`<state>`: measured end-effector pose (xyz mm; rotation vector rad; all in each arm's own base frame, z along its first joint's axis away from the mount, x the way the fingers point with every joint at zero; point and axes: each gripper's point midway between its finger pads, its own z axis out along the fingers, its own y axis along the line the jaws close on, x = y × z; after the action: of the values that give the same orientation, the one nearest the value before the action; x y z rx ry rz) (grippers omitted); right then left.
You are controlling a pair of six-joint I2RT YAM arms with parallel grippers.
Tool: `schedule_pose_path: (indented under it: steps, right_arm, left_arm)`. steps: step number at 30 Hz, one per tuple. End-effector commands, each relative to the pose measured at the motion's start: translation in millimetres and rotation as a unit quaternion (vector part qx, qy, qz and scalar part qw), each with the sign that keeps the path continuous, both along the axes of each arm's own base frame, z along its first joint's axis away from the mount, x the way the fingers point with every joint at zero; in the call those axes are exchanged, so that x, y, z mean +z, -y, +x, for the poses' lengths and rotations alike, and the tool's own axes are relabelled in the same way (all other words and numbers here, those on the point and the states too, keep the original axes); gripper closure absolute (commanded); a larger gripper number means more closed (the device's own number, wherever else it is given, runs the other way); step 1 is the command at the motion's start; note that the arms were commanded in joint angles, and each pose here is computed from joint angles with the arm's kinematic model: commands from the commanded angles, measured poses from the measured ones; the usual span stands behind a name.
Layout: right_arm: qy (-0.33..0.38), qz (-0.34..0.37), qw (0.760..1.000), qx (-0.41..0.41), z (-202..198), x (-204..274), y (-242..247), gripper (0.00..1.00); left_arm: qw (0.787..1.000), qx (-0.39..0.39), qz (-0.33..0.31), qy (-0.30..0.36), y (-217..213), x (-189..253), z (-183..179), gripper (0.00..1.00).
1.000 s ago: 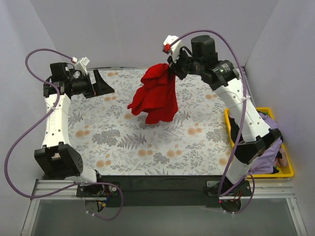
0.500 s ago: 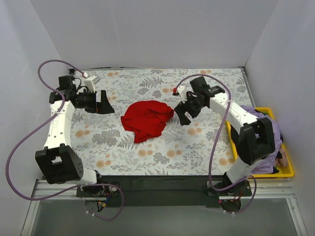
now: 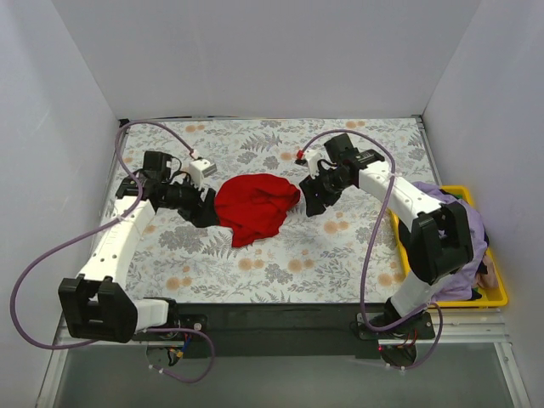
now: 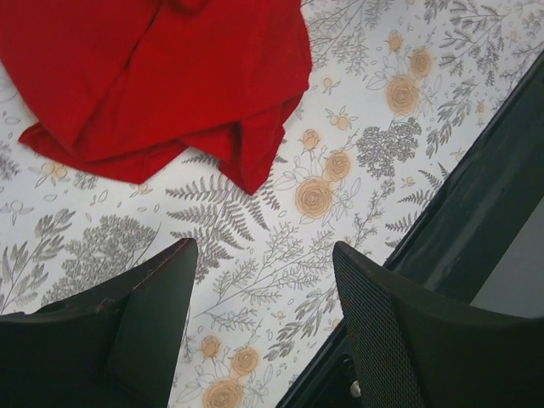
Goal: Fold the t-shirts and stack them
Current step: Flatten the tshirt out
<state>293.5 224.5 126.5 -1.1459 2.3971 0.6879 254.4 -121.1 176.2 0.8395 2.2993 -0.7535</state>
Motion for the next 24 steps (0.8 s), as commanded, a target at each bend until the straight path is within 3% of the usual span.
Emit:
schedule_pose_path:
  steps: [1,6,11,17,22,24]
  right_arm:
    - [0.008,0.021,1.000,-0.021,15,13,-11,0.38]
    - [0.018,0.035,0.999,-0.019,19,24,-17,0.41]
    - [0.030,0.049,0.998,-0.014,22,36,-20,0.42]
    - [0.015,0.058,0.998,-0.029,49,32,-37,0.42]
    - [-0.009,0.045,0.998,-0.030,71,4,-49,0.41]
    - [-0.014,0.043,0.999,-0.021,76,-6,-52,0.41]
  left_arm:
    - [0.997,-0.045,-0.001,0.065,20,22,6,0.37]
    - [0.974,-0.145,0.031,0.170,57,43,1,0.36]
    - [0.945,-0.241,0.071,0.209,76,26,-2,0.37]
    - [0.918,-0.266,0.091,0.280,108,0,-2,0.42]
    - [0.888,-0.278,0.105,0.349,109,-29,6,0.40]
    - [0.886,-0.274,0.109,0.358,105,-46,5,0.40]
